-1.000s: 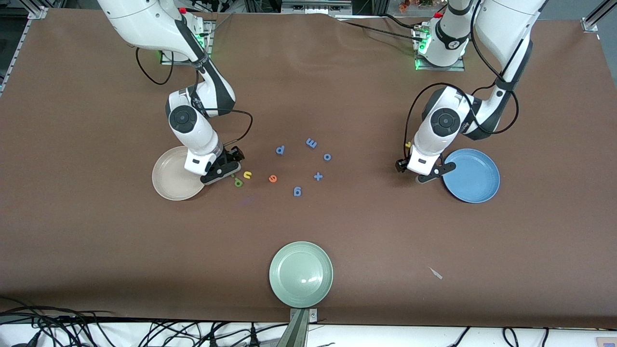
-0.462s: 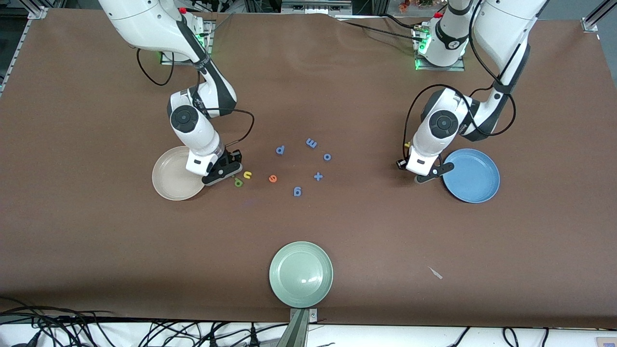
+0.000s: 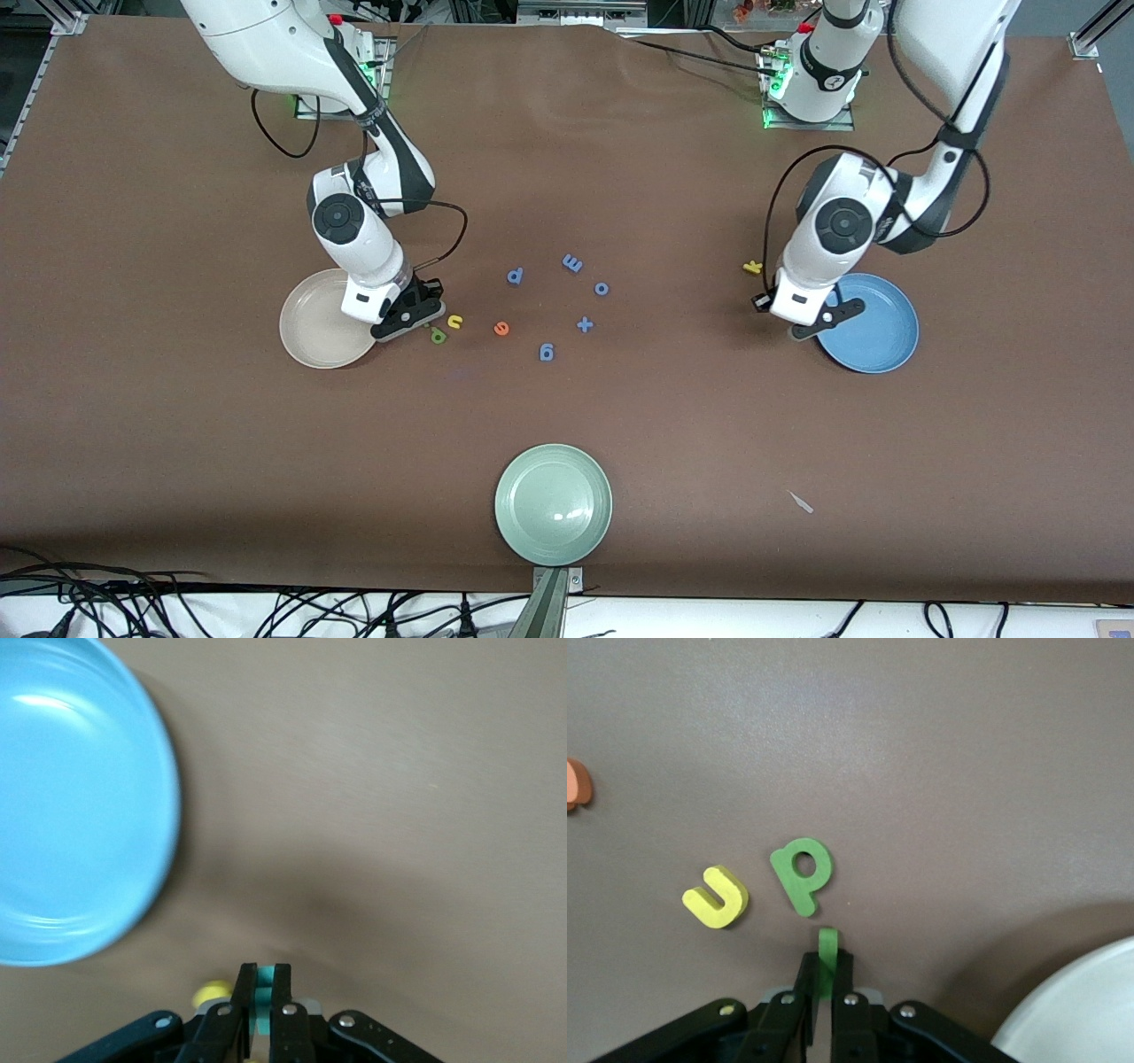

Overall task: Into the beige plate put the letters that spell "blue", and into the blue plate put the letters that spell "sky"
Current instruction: 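Drop the i in the white plate while the left gripper drops the y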

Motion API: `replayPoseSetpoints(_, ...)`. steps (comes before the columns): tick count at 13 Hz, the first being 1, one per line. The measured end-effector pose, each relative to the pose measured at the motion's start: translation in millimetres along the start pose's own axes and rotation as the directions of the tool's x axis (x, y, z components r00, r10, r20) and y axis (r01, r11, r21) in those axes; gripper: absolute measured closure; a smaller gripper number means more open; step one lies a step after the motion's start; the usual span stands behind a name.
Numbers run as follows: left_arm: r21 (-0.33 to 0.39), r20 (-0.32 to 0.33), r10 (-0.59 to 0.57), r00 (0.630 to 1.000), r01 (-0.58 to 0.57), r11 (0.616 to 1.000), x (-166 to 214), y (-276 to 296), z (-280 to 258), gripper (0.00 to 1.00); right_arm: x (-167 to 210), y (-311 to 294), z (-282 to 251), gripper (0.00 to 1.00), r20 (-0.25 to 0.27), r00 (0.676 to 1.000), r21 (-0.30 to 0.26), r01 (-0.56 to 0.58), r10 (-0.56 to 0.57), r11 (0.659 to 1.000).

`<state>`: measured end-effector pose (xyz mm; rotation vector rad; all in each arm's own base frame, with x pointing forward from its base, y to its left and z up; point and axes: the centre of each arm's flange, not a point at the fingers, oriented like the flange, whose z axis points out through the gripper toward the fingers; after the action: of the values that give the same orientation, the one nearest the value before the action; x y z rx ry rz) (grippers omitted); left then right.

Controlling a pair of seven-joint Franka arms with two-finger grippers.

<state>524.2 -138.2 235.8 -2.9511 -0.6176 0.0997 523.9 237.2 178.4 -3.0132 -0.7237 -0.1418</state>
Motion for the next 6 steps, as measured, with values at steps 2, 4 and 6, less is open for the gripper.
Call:
replayPoseSetpoints(2,0.021,0.012,0.018,1.0,-0.019,1.0,11,-23,-9,0.9,6,3,-12,0.91,0.04,0.999,0.003,-0.005,0.005,1.0)
replayPoseSetpoints(4,0.026,0.032,0.061,0.998,-0.062,0.998,29,-56,-2,0.9,24,20,-48,0.91,0.127,0.992,0.003,-0.027,0.027,1.0)
replayPoseSetpoints(6,0.024,0.051,0.086,0.995,-0.087,0.996,46,-90,6,0.9,34,59,-88,0.91,0.183,0.983,-0.005,-0.02,0.021,1.0)
